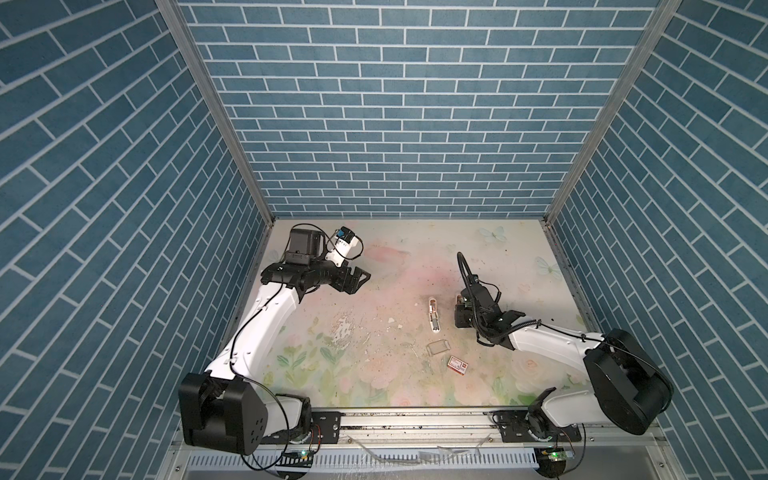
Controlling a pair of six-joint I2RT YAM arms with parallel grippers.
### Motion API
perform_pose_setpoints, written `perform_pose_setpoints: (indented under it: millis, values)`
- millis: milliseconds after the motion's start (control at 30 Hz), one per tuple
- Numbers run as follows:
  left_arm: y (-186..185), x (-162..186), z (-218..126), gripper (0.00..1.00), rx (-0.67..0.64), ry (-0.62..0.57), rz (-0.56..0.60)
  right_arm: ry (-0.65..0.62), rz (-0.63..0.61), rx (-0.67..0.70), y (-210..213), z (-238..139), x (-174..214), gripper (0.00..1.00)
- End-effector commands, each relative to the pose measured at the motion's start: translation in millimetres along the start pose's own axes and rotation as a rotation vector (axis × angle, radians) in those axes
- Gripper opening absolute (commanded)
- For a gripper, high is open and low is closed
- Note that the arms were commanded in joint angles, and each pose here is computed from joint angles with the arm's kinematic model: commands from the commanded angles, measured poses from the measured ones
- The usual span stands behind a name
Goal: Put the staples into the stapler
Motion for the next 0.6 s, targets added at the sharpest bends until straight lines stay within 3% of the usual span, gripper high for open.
perform_pose_setpoints:
  millis: [0, 567]
  values:
    - [2.6, 1.8, 0.2, 0.91, -0.006, 0.003, 0.001, 0.001, 0.017, 0.029, -6.5, 3.6, 5.9, 0.10]
    - [2.6, 1.9, 1.1, 0.90, -0.003, 0.004, 0.000, 0.008, 0.031, 0.017, -6.8, 8.2, 11.4, 0.11]
Point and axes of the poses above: each gripper's point midway between its finger pads, its own z axis out along the fingers, its own y axis along the line the jaws close on, x = y × z, the point moved 7 cm from there along -z, back along the fingers, and after that the axes turned 4 degrees about z, right-handed, at the moved point
